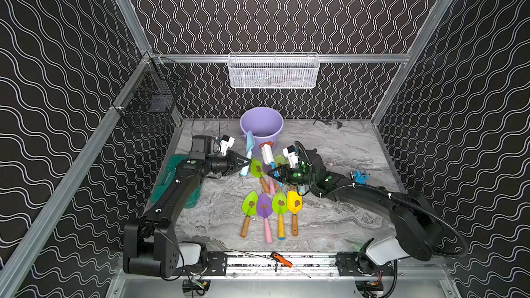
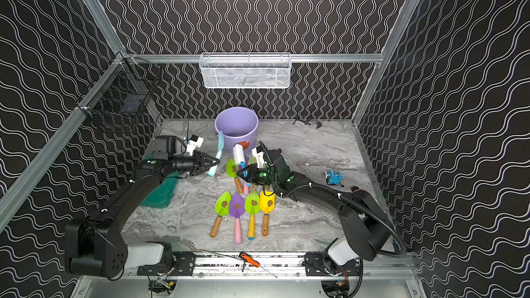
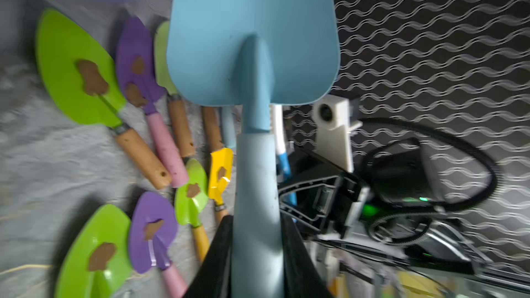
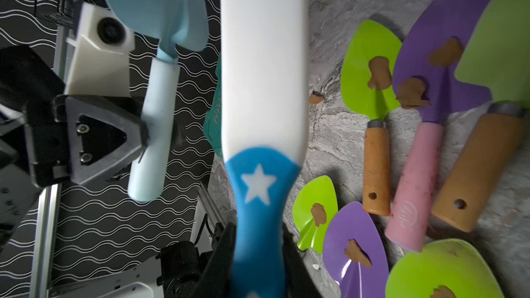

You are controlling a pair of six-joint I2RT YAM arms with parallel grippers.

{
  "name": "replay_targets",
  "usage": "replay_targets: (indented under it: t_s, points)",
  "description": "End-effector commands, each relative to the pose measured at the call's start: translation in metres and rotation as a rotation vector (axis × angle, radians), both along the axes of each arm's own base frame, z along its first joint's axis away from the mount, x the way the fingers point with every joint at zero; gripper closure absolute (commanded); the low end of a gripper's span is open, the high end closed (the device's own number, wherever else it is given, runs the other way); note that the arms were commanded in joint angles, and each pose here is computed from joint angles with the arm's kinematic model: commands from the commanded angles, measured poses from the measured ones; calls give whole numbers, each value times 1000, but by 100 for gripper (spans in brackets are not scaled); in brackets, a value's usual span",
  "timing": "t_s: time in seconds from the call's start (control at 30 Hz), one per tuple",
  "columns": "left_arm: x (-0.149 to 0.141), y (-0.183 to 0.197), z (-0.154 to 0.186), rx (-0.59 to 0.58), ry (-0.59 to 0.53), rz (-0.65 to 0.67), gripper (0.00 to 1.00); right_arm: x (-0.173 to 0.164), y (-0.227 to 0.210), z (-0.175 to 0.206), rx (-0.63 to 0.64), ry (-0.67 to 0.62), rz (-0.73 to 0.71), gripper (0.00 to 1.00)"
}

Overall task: Brush the soil off the hand trowel and place it into the bucket
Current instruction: Brush off the soil from the hand trowel, then place the hand trowel in the bucket.

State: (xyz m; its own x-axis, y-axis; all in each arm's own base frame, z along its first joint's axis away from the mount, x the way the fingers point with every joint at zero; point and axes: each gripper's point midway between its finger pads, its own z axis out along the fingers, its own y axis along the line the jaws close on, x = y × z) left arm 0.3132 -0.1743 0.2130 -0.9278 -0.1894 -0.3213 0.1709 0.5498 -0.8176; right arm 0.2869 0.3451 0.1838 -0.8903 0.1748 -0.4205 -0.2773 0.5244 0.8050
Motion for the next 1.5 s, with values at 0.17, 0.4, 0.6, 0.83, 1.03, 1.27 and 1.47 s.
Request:
replay_targets:
  t_s: [0.17,0.4,0.6,0.83,1.03,1.27,1.47]
  points:
    - [-14,51,-66,735,-17,32,100,-13,-45,-24,-234,-70,-55,100]
    - [10,44,-40,773,-83,71,100,-21,-61,-19,-287,-84,-75,100]
    - [49,39,-7,817,-151,127,100,-21,-70,-14,-324,-106,-93,100]
    - [93,23,8,836,-192,112,100,-16,-71,-10,-345,-127,-96,100]
    - [124,19,6,898,-189,111,100,-14,-69,-4,-350,-144,-89,100]
    - [148,2,4,864,-196,87,90,-12,-66,-3,-340,-151,-85,100]
    - [162,-4,4,862,-204,88,65,-11,-67,0,-340,-155,-95,100]
